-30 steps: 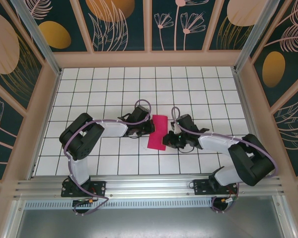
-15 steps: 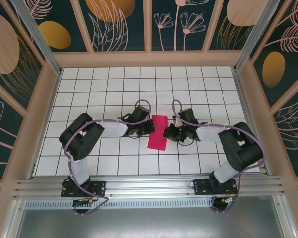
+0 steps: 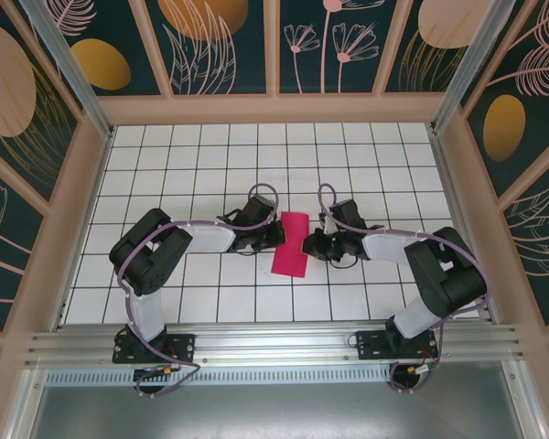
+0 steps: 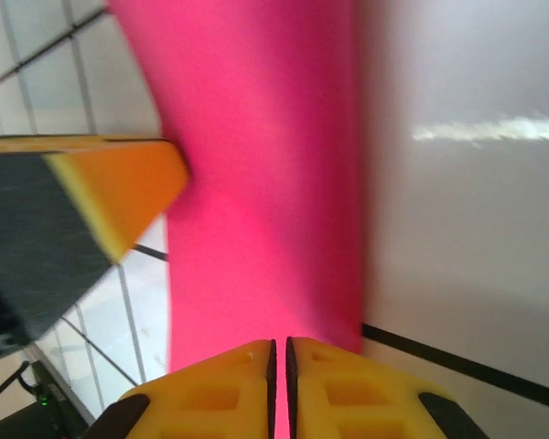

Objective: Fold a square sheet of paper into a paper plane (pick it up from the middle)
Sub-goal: Fold the square sheet of paper in half at the center of the table.

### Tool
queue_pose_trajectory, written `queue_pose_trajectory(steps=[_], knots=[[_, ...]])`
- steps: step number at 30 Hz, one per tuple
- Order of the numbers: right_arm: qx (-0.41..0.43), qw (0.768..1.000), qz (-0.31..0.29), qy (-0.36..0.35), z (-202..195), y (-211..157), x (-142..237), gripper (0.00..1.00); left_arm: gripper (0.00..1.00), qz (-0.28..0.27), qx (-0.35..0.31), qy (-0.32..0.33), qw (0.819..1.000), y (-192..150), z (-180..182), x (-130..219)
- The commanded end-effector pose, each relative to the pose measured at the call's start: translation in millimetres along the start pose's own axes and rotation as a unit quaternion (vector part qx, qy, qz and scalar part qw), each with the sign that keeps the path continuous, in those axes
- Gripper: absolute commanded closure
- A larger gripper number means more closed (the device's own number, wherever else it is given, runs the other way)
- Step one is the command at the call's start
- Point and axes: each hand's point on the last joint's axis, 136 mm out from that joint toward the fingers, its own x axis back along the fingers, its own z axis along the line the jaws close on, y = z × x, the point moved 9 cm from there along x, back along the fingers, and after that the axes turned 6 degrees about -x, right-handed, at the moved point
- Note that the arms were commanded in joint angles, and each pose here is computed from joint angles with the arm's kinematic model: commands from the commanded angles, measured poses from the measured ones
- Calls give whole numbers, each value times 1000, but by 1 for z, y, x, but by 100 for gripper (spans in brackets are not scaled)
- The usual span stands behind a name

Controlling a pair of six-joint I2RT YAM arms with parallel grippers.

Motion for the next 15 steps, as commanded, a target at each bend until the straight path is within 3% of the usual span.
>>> queue_pose_trajectory(steps=[1,15], knots=[[30,999,-23,39,25,15,11,84,100,63,6,81,995,-30,33,-14],[-33,998,-9,-61,-33,14,-24,84,100,61,7,84,995,-32,35,-13]])
